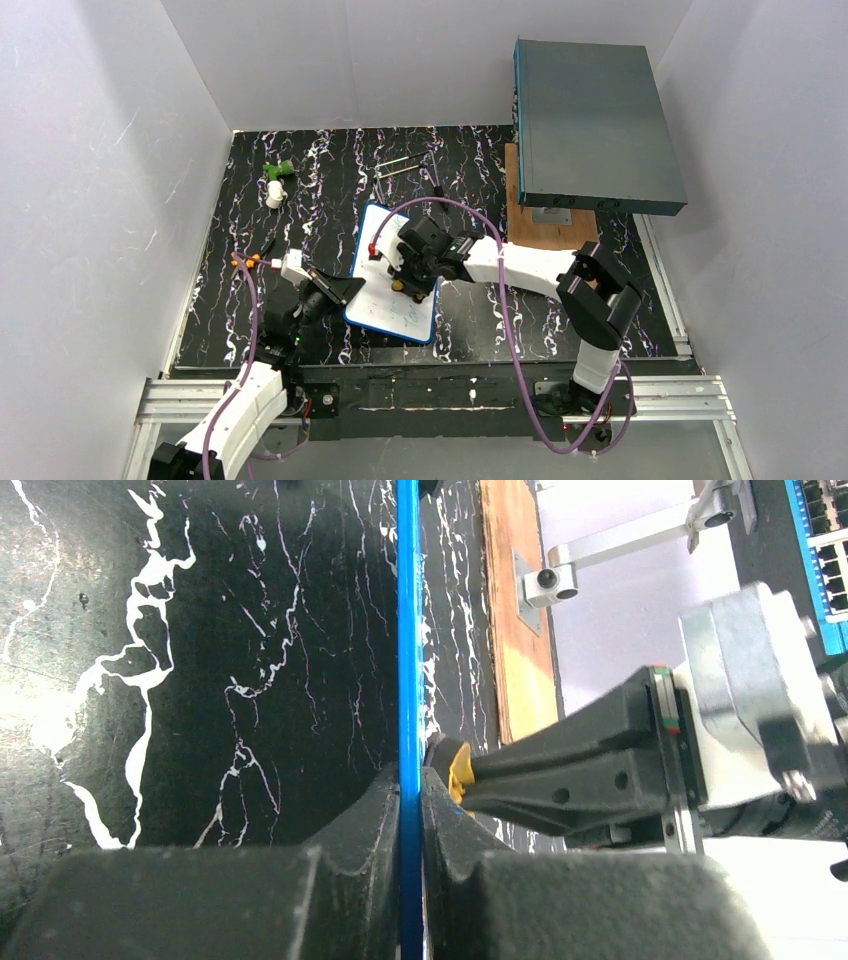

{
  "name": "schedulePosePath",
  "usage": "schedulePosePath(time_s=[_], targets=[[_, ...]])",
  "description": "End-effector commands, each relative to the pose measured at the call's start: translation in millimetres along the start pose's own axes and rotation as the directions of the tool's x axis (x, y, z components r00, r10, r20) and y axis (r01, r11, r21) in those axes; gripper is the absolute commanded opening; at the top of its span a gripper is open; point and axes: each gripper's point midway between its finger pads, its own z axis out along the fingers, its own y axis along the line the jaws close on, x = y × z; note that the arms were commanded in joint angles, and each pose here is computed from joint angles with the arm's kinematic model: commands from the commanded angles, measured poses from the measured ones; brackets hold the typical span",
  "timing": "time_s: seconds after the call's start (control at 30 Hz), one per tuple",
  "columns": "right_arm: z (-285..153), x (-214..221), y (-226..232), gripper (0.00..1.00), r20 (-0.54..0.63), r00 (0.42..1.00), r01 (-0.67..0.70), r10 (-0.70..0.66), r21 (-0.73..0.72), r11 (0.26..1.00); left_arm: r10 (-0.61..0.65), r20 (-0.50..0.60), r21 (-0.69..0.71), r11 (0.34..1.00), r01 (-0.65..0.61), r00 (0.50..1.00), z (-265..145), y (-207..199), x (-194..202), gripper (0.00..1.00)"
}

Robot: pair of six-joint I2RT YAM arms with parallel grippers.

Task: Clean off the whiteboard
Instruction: Erase the whiteboard at the center of the board.

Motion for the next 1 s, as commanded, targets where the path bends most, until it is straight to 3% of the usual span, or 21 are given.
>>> schedulePosePath(time_s=[0.0,0.17,0.3,0.5,0.67,0.83,0.97], targets=[[3.9,11.3,72.0,0.01,-0.015,0.992,0.121,-0.128,-0.245,0.962,0.048,0.022,0.125,0.991,-0.050,0.999,-1.0,-33.3,-10.3,0.00],[-4.8,22.1,104.6,0.01,-0.013,0.963,0.246,-0.268,-0.354,0.902,0.049,0.019,0.133,0.990,-0.051,0.999,-1.0,-35.5,-10.4,0.00],[1.5,27.8,90.1,0.01,-0.049,0.952,0.273,-0.301,-0.298,0.915,0.049,0.016,0.136,0.989,-0.051,0.999,-1.2,-37.0,-10.5,0.00],[6.0,18.4,23.5,0.01,-0.078,0.986,0.145,-0.150,-0.066,0.987,0.050,0.013,0.144,0.988,-0.051,0.999,-1.7,-38.9,-10.4,0.00],[2.0,22.0,-1.5,0.01,-0.085,0.990,0.117,-0.117,-0.006,0.993,0.046,0.003,0.138,0.989,-0.046,0.999,-1.2,-36.9,-8.3,0.00],[2.3,27.4,25.5,0.01,-0.091,0.982,0.154,-0.168,-0.137,0.978,0.050,-0.003,0.140,0.989,-0.049,0.999,-1.1,-38.3,-8.0,0.00],[-3.0,33.0,73.6,0.01,-0.076,0.950,0.267,-0.303,-0.305,0.914,0.048,-0.006,0.142,0.989,-0.047,0.999,-1.5,-39.2,-7.7,0.00]])
